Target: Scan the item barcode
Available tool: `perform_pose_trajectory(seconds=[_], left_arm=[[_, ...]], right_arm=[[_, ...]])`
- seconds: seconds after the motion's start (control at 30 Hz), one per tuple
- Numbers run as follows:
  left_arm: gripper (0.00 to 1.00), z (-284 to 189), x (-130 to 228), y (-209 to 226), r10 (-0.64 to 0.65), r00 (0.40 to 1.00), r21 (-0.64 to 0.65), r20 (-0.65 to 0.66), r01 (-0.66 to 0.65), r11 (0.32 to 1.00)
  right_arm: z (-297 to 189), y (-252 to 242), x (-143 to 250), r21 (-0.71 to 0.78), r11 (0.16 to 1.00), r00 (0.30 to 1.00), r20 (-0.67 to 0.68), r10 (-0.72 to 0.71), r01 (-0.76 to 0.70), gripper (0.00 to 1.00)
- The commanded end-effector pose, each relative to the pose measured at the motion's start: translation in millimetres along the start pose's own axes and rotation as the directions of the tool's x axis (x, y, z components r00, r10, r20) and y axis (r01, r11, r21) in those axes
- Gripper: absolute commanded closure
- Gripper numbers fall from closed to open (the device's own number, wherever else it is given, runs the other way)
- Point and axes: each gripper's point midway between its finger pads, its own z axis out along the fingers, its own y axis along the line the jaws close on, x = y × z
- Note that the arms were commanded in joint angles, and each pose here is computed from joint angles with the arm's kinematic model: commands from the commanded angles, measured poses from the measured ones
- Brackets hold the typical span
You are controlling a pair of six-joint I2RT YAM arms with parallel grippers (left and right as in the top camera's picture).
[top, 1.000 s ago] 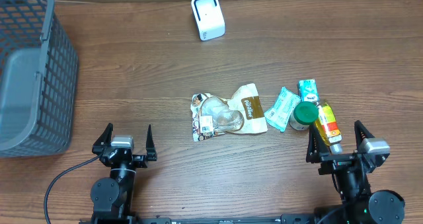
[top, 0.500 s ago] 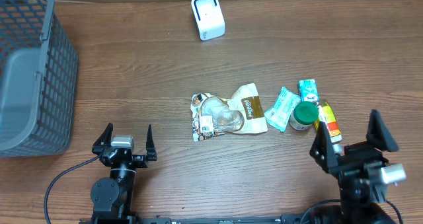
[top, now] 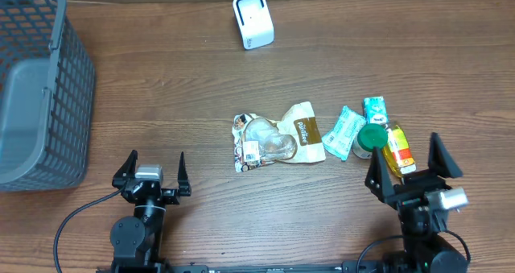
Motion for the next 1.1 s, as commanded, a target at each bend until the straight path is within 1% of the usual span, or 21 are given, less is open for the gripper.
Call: perform_pose_trajectory(seconds=[0.0, 0.07, 0.2, 0.43, 1.07], left_arm=[[0.00, -0.1, 0.4, -0.2, 0.016, 1.000, 0.000, 0.002, -0.016, 1.000], [0.00, -0.1, 0.4, -0.2, 0.016, 1.000, 0.000, 0.002, -0.016, 1.000], [0.00, -0.1, 0.4, -0.2, 0.016, 1.000, 0.000, 0.002, -0.016, 1.000], [0.00, -0.1, 0.4, -0.2, 0.016, 1.000, 0.000, 0.002, -0.016, 1.000], [0.01, -0.1, 0.4, -0.2, 0.016, 1.000, 0.000, 0.002, -0.016, 1.000]], right_arm=[[-2.1, -0.9, 23.2, 0.000, 1.000, 0.996, -0.085, 0.011, -0.011, 0.00], [-5.5, -3.5, 47.9, 0.014, 1.000, 0.982, -0.185, 0.025, -0.023, 0.00], [-15.9, -7.0, 85.9, 0.039, 0.999, 0.940, -0.338, 0.049, -0.038, 0.00], [-36.9, -12.8, 129.5, 0.087, 0.995, 0.856, -0.511, 0.081, -0.042, 0.00], [-37.6, -22.3, 128.7, 0.123, 0.992, 0.858, -0.507, 0.081, -0.022, 0.00]])
